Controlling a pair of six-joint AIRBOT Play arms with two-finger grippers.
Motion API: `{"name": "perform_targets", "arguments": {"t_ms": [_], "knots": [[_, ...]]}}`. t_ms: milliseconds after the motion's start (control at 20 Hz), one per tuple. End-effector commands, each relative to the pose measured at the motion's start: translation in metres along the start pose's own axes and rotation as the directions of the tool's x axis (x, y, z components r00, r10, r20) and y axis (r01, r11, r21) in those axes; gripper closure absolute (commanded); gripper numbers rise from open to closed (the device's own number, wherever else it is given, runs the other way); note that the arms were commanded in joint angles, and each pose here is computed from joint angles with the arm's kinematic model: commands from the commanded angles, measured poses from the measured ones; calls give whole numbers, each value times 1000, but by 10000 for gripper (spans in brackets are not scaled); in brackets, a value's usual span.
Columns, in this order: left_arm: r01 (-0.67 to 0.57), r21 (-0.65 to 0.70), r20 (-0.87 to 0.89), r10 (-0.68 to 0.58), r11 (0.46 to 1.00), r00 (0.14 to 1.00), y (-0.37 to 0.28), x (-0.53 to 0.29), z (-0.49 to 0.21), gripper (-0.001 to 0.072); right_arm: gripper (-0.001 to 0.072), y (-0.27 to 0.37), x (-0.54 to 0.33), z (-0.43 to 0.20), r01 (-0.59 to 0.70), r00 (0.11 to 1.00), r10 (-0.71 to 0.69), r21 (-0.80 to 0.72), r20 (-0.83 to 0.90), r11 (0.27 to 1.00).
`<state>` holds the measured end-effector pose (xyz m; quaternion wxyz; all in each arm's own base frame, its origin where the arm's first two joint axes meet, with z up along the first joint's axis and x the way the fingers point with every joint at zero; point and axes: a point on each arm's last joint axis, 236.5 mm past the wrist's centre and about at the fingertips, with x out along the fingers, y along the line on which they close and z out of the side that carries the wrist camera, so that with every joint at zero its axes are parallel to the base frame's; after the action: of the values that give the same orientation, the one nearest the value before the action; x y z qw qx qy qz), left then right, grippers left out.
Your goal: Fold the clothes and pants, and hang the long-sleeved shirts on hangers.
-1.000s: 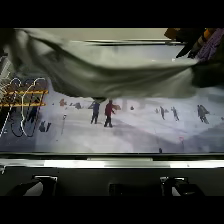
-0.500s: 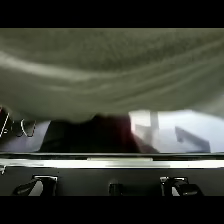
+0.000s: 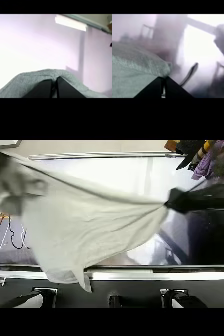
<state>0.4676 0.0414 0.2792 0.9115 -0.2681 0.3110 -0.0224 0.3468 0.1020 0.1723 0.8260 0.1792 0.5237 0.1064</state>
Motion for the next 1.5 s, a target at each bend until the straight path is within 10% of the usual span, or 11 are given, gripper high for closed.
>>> {"name": "perform_targets", "arguments": {"t_ms": [0, 400, 600, 1000, 1450], "knots": [[-39, -24, -261, 31, 999, 965, 42, 162, -74, 693, 675, -57, 125, -20, 71, 991, -54, 134, -124, 989], [-59, -25, -469, 40, 998, 882, 53, 286, -193, 684, 649, -84, 234, 7, 18, 999, -8, 316, -35, 948], [-34, -18, -445, 22, 999, 895, 43, 253, -152, 213, 276, -93, 209, 7, 30, 996, -3, 297, -91, 954], [-36, 92, -520, 79, 995, 850, 60, 94, -103, 213, 261, -210, 111, -51, 74, 982, -14, 318, -188, 945], [-199, -76, -501, 135, 977, 855, 124, 8, -134, 214, 262, -173, 181, -137, 16, 954, 91, 352, -286, 936]]}}
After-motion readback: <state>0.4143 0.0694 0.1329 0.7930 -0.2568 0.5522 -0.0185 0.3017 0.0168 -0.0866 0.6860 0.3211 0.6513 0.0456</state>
